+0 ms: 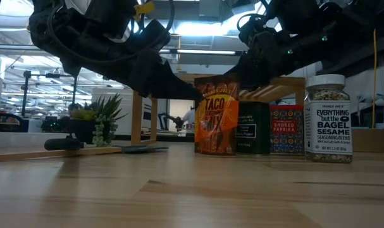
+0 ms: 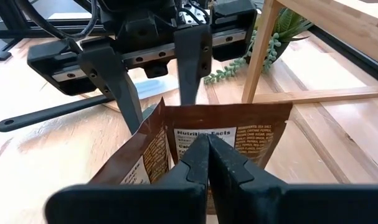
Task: Shelf spices
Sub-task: Put the orange seasoning pack on the shelf
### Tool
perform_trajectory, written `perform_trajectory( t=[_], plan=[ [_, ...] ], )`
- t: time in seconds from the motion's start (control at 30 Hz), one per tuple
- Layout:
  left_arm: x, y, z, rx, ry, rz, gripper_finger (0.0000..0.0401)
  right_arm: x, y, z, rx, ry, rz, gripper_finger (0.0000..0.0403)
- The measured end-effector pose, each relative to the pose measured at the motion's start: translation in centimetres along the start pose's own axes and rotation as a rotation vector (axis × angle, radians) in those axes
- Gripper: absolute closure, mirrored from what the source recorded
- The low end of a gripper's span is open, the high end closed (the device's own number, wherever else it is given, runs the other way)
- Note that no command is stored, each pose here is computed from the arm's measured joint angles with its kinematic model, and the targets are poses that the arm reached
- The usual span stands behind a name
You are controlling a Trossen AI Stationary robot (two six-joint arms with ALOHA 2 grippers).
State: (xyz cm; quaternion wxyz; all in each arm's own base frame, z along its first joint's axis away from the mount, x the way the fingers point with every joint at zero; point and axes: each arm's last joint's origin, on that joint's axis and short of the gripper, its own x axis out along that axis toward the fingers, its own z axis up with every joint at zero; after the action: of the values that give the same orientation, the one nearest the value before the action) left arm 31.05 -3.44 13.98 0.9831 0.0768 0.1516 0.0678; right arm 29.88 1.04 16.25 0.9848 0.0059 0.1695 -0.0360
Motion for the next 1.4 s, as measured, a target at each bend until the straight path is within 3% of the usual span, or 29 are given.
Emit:
perform_trajectory(
  t=[0.4,0.87,1.4],
  plan=[
    [0.0,0.0,0.0,-0.007,0.001,-0.003,0.0395,0.0,0.0,0.0,-0.001,0.004,0.000,0.0393],
    [-0.3,-0.6,0.2,-0.025,-0.002,-0.017,0.0401,-0.1,0.0,-0.1,0.003,0.016,0.000,0.0393],
    [-2.3,-0.7,3.3,0.031,-0.109,-0.028,0.0401,-1.2,-0.1,1.4,0.003,-0.029,0.002,0.0393]
  ],
)
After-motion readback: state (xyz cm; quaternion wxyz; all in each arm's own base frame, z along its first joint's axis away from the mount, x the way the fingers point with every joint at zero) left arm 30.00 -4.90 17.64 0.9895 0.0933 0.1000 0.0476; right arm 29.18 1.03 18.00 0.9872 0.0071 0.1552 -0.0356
